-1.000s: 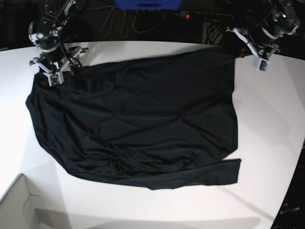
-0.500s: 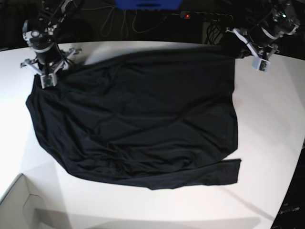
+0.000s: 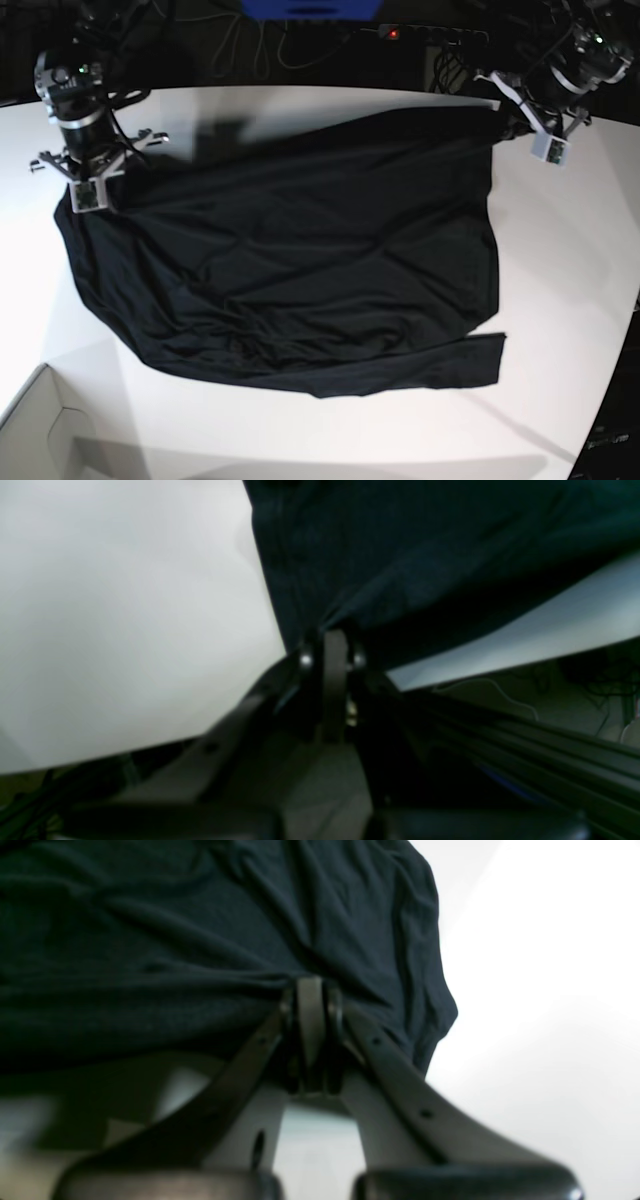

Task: Layout the t-shirt on the table in an organized manner, then fold the t-shirt properly
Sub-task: 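Hold the shirt edge taut with both grippers, stretching it flat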

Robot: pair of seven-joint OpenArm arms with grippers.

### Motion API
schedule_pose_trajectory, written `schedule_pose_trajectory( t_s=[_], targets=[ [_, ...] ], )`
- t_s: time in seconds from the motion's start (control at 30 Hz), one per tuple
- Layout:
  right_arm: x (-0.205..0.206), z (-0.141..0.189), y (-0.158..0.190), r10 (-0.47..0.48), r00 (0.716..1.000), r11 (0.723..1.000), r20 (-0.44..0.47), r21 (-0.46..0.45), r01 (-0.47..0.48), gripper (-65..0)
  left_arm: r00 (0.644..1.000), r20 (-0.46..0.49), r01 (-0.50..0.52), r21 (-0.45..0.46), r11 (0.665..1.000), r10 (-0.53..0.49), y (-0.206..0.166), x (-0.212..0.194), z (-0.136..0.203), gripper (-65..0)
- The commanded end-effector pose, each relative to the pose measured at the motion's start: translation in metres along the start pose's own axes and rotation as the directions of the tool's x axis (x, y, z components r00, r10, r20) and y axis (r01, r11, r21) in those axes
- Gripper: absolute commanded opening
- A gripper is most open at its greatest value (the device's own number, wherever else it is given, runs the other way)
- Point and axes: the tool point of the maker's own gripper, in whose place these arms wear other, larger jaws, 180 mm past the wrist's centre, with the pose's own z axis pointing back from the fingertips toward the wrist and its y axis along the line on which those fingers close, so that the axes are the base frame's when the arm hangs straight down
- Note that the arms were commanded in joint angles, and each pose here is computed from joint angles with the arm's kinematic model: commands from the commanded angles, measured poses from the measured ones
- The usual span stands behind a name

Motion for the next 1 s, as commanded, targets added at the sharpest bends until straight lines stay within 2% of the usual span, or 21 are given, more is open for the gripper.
schedule_pose_trajectory(
  t_s=[0.0,0.23,0.33,0.47,0.63,0.87,0.97],
  targets=[
    [0.021,0.0,0.0,-0.005,0.997,1.0,0.076,0.001,0.005,-65.0,1.0,0.03,0.005,0.001,1.0,-0.005,0.001,0.007,0.003,-64.8],
    [0.054,-0.012,0.012,0.003,0.987,0.999,0.159,0.034,-0.008,-65.0,0.999,0.04,-0.021,-0.004,1.0,0.021,0.006,0.011,-0.007,-64.8],
    [0.063,-0.014,0.009,0.002,0.983,1.0,0.181,0.027,-0.007,-65.0,1.0,0.002,-0.026,-0.004,1.0,0.026,0.008,0.006,-0.01,-64.8],
    [0.064,-0.019,0.009,-0.009,0.983,1.0,0.184,0.03,0.003,-65.0,0.999,-0.051,-0.015,0.0,1.0,0.015,0.009,0.003,-0.012,-64.8],
    [0.061,-0.021,0.01,-0.014,0.984,0.999,0.175,0.036,0.007,-65.0,0.999,-0.048,-0.01,0.007,1.0,0.01,0.013,0.009,-0.015,-64.8],
    [0.055,-0.02,0.012,-0.015,0.987,0.999,0.16,0.041,0.009,-65.0,0.989,-0.119,-0.095,-0.02,0.995,0.092,0.019,-0.019,-0.034,-64.4],
    [0.055,-0.02,0.012,-0.015,0.987,0.999,0.16,0.041,0.009,-65.0,0.984,-0.143,-0.109,-0.019,0.994,0.105,0.025,-0.025,-0.038,-59.9]
  ],
)
